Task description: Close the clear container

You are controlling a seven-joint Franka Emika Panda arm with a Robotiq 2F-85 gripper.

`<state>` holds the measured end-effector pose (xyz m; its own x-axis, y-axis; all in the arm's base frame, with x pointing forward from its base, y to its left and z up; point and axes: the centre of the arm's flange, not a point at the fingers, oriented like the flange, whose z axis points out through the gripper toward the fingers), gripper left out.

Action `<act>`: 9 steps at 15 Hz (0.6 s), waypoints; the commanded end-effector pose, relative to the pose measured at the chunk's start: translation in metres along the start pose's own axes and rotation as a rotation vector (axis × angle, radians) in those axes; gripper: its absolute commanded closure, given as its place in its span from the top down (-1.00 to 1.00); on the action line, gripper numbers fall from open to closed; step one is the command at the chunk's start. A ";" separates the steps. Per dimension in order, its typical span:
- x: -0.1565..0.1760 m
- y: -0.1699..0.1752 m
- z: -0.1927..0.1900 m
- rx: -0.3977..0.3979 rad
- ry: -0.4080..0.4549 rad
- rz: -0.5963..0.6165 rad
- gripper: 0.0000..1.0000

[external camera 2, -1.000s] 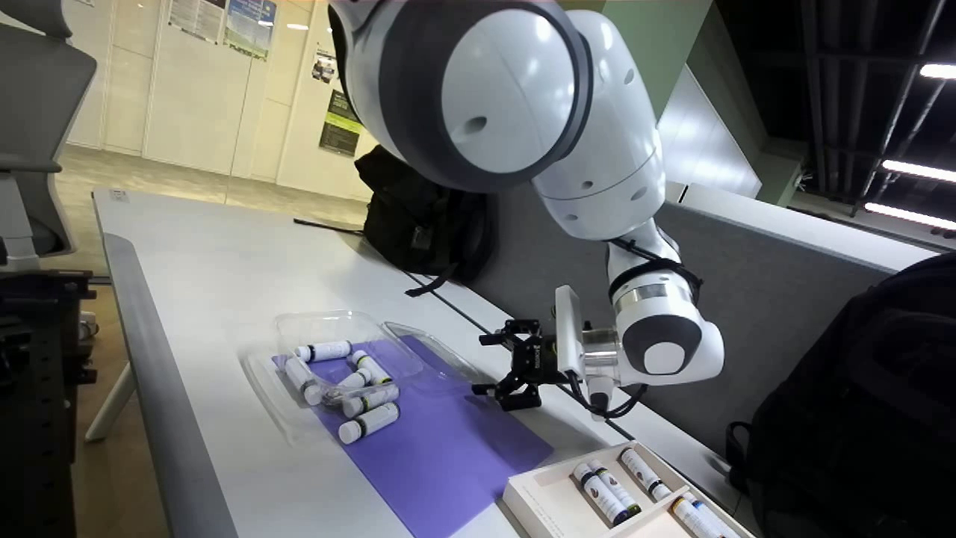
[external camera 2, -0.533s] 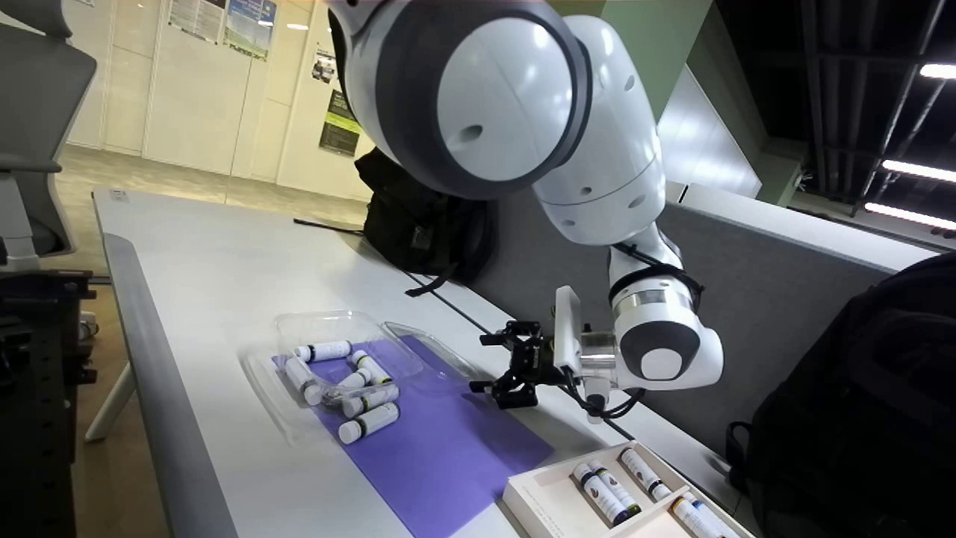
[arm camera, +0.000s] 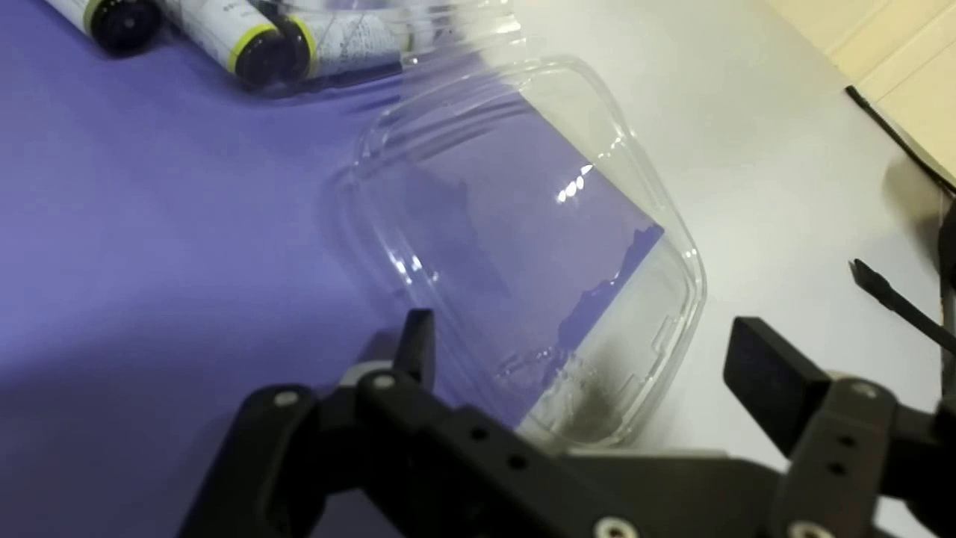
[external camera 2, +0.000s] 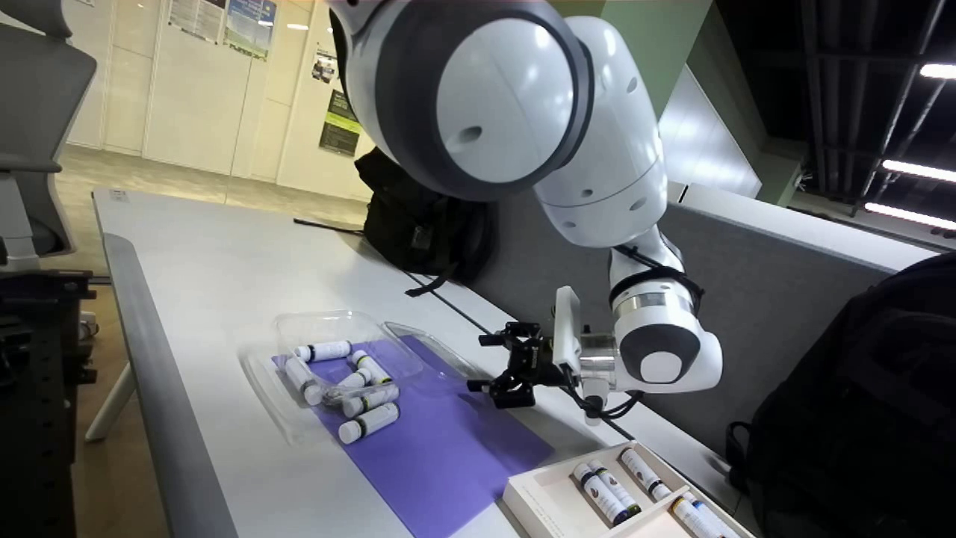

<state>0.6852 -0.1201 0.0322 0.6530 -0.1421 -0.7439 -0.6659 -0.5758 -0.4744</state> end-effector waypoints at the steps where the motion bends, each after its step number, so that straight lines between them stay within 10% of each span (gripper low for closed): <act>1: 0.015 -0.005 -0.004 -0.030 -0.084 -0.038 1.00; 9: 0.007 -0.004 0.005 -0.093 -0.189 -0.180 1.00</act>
<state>0.6632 -0.1060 0.0346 0.6714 0.0877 -0.7359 -0.5320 -0.6343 -0.5609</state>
